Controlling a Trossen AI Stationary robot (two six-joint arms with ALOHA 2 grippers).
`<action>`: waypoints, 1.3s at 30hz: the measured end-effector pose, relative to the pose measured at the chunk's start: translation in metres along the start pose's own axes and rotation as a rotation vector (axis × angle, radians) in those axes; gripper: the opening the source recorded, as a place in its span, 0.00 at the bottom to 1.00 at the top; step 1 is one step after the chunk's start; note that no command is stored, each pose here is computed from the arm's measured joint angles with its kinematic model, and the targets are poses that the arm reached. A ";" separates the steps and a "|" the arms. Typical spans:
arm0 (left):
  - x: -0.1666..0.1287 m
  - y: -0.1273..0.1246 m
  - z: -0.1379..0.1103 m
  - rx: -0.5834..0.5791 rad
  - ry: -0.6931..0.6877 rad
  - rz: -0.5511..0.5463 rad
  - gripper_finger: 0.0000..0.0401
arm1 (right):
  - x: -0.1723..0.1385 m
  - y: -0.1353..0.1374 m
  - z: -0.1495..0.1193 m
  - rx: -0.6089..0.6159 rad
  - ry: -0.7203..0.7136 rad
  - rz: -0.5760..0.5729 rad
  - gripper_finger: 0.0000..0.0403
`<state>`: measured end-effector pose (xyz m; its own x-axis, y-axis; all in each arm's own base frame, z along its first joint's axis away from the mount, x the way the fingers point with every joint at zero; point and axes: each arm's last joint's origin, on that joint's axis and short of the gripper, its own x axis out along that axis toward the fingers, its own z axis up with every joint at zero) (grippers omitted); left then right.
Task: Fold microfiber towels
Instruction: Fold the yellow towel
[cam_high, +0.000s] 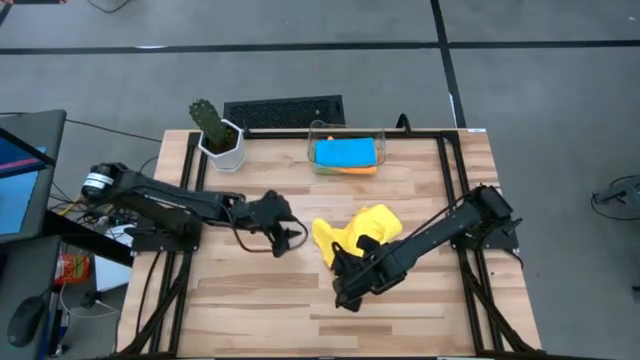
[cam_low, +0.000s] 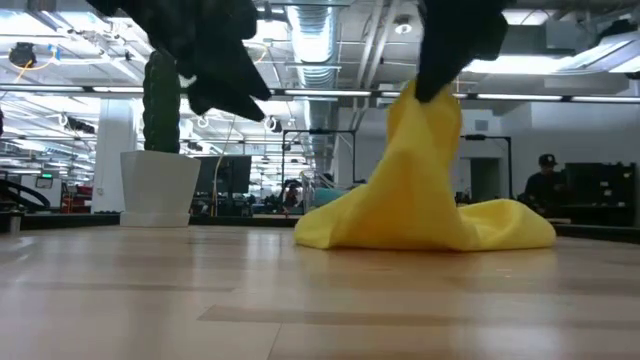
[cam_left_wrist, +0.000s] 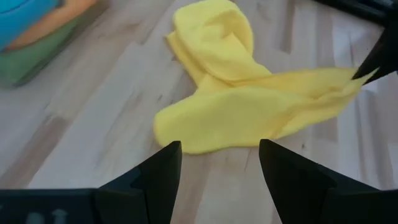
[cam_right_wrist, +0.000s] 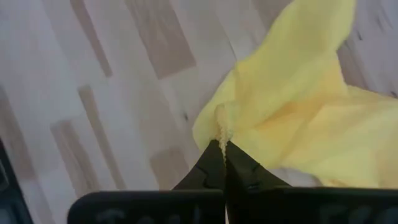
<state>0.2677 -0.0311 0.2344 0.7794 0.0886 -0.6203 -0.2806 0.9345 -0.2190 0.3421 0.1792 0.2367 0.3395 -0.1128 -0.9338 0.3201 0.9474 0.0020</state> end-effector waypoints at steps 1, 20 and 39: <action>0.006 -0.003 -0.002 0.020 0.003 -0.007 0.52 | -0.004 -0.001 0.001 0.013 -0.016 0.014 0.02; 0.090 -0.022 -0.046 0.177 0.077 -0.001 0.52 | -0.075 -0.084 0.032 0.254 -0.122 0.012 0.03; 0.108 -0.013 -0.053 0.303 0.011 0.205 0.52 | -0.076 -0.085 0.032 0.213 -0.088 0.043 0.03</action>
<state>0.3254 -0.0524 0.1302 0.7173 0.2826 -0.6368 -0.2506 0.9575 0.1426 0.3171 0.0980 0.3190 0.4301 -0.1079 -0.8963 0.4799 0.8683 0.1257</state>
